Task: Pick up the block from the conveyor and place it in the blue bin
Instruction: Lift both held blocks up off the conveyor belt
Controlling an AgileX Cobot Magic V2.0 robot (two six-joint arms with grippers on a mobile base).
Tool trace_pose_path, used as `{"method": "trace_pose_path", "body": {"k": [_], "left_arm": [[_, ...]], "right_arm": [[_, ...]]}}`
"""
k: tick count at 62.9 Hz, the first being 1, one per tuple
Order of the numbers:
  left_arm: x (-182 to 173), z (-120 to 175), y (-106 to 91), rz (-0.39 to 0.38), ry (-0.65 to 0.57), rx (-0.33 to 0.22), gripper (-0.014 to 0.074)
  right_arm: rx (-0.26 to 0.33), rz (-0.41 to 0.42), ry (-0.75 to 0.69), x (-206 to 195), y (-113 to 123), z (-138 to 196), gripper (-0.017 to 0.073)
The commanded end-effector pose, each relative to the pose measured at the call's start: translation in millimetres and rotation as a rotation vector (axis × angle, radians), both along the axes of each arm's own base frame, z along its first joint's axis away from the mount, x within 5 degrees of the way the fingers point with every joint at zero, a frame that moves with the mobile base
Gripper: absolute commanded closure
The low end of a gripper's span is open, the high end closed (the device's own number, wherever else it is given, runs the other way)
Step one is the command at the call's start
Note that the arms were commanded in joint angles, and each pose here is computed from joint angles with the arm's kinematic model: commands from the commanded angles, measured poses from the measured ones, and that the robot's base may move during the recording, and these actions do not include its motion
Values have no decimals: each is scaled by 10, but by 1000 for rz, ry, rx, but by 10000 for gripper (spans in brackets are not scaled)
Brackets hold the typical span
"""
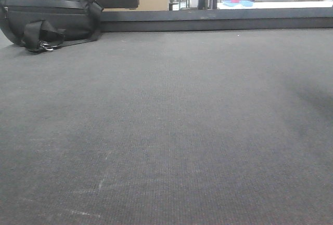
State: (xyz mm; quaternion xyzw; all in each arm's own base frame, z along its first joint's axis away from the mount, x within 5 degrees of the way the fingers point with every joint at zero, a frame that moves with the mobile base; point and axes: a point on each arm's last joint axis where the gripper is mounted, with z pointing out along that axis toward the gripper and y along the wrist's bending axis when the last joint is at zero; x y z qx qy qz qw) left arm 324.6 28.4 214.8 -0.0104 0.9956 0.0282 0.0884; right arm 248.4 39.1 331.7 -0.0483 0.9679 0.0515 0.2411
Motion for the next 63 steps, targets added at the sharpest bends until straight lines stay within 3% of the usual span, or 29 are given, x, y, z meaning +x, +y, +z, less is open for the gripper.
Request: {"method": "trace_pose_path", "body": {"k": [1,8,17,25,37,50,57,63], "left_arm": [[14,48,0,2,-7,0,705],[26,244,2,4,-36,3,704],[-22,708,-19,9,-199,-7,704],[-192,1226,-86,-5,-475,-48,704],[-548,1735,-142,4,-854,-77,704],[-988,1771,-153,16,-1093,-53,704],[-1275,1673,-161,23,-1210,-38,704],[-1507,1549,-175,23,-1237,-33,704]], "right_arm": [[2,-2,-55,-12,-17,106,721],[9,-3,-114,-61,-23,255,721],[29,-7,-262,-149,-37,531,721],[49,-13,-410,-247,-53,729,721],[57,-22,-559,-375,-83,788,721],[87,-42,-785,-585,-124,609,721],[91,-47,-824,-733,-147,430,721],[89,-46,-806,-879,-165,293,721]]}}
